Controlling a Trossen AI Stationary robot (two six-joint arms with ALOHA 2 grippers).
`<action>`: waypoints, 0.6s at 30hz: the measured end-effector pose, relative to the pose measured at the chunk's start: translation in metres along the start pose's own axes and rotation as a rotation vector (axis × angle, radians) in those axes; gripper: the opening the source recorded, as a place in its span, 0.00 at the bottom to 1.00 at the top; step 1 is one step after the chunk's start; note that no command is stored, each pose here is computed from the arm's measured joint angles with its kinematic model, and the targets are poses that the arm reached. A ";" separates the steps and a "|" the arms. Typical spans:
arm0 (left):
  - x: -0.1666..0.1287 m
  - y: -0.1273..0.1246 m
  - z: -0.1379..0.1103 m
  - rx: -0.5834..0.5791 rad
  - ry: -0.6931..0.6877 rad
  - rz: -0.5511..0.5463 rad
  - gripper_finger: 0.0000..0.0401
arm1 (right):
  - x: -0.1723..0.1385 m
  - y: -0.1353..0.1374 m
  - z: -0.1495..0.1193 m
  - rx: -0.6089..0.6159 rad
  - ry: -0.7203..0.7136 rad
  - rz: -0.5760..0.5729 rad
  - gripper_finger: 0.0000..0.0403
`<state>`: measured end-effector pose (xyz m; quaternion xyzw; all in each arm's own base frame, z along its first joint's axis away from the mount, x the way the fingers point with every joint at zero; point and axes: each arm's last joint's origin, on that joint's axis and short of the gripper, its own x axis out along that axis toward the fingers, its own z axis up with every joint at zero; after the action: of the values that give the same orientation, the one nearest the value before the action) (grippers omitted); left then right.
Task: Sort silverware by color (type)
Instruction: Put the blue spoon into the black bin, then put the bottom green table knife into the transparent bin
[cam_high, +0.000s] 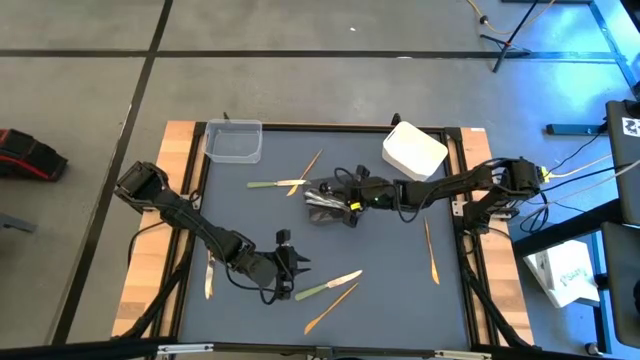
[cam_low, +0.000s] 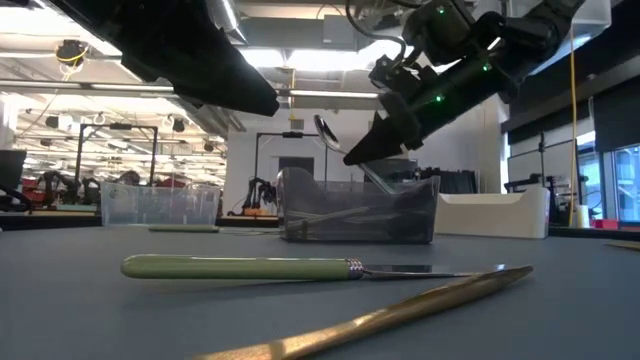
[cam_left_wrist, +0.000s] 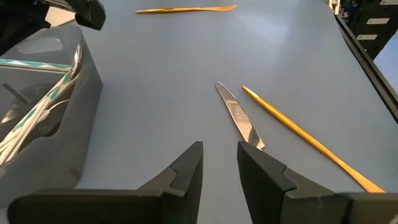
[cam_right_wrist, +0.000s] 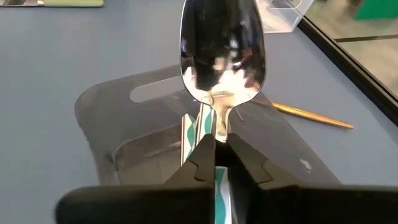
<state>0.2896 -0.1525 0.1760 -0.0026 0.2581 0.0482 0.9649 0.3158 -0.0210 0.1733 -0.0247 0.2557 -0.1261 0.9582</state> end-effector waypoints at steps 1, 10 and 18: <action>0.000 0.000 0.000 0.000 0.000 0.000 0.24 | 0.000 0.000 0.000 0.000 0.000 0.000 0.09; 0.000 0.000 0.000 -0.014 0.000 -0.009 0.24 | -0.024 -0.001 0.018 -0.047 -0.054 0.015 0.39; 0.006 0.009 0.003 -0.077 0.010 -0.004 0.25 | -0.093 0.015 0.036 -0.131 -0.067 0.101 0.44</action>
<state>0.2952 -0.1427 0.1760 -0.0404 0.2609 0.0562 0.9629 0.2594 0.0169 0.2478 -0.0786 0.2322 -0.0599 0.9676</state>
